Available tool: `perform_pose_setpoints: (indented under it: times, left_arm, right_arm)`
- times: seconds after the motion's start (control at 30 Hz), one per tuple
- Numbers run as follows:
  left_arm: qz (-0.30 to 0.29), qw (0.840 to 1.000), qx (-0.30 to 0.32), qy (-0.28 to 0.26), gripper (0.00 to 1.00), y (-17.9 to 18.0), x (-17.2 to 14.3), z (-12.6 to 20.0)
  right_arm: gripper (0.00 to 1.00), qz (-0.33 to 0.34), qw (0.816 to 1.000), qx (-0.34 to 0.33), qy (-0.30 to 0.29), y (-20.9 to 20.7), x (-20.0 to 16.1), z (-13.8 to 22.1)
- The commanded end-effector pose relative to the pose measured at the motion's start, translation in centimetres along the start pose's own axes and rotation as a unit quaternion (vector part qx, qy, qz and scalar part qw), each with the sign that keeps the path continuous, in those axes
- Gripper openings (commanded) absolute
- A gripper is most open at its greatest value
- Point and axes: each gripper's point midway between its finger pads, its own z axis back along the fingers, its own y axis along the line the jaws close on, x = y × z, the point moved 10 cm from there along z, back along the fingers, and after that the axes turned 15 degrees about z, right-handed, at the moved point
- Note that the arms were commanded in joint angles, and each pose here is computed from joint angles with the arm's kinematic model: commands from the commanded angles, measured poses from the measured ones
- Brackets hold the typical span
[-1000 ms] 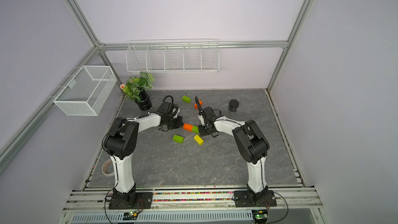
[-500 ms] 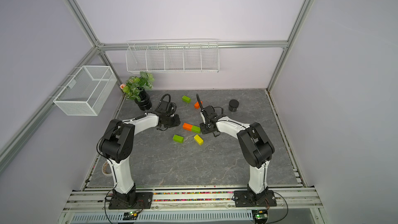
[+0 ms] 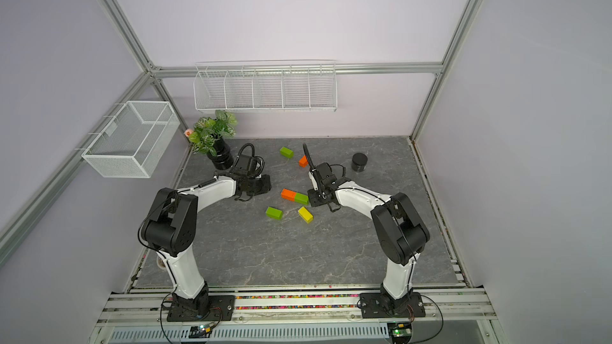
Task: Assemble a piece of candy with building blocks
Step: Assemble the building block at the center of the board.
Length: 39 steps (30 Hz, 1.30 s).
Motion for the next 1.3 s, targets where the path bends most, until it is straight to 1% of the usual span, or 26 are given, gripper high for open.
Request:
perform_pose_setpoints:
  times: [0.0, 0.17, 0.5, 0.97, 1.27]
  left_arm:
    - [-0.001, 1.0, -0.026, 0.012, 0.0, -1.1, 0.8, -0.7]
    - [0.006, 0.999, -0.045, 0.024, 0.0, -1.3, 0.8, -1.3]
    - [0.021, 0.997, -0.058, 0.046, 0.0, -0.8, 0.0, -2.8]
    - [0.013, 0.996, -0.059, 0.07, 0.0, -1.7, -1.8, -4.0]
    - [0.025, 0.996, -0.05, 0.072, 0.0, -1.1, -2.6, -4.1]
  right_arm:
    - [0.22, -0.003, 1.0, 0.012, 0.006, 0.3, 0.0, -1.1]
    - [0.21, -0.008, 1.0, 0.027, 0.009, 0.5, 0.1, -2.3]
    - [0.19, -0.008, 1.0, 0.026, 0.004, 0.4, 0.9, -3.3]
    - [0.19, 0.001, 1.0, 0.026, 0.009, 0.4, 1.6, -4.5]
    - [0.19, 0.017, 0.999, 0.026, 0.011, 0.2, 2.5, -5.6]
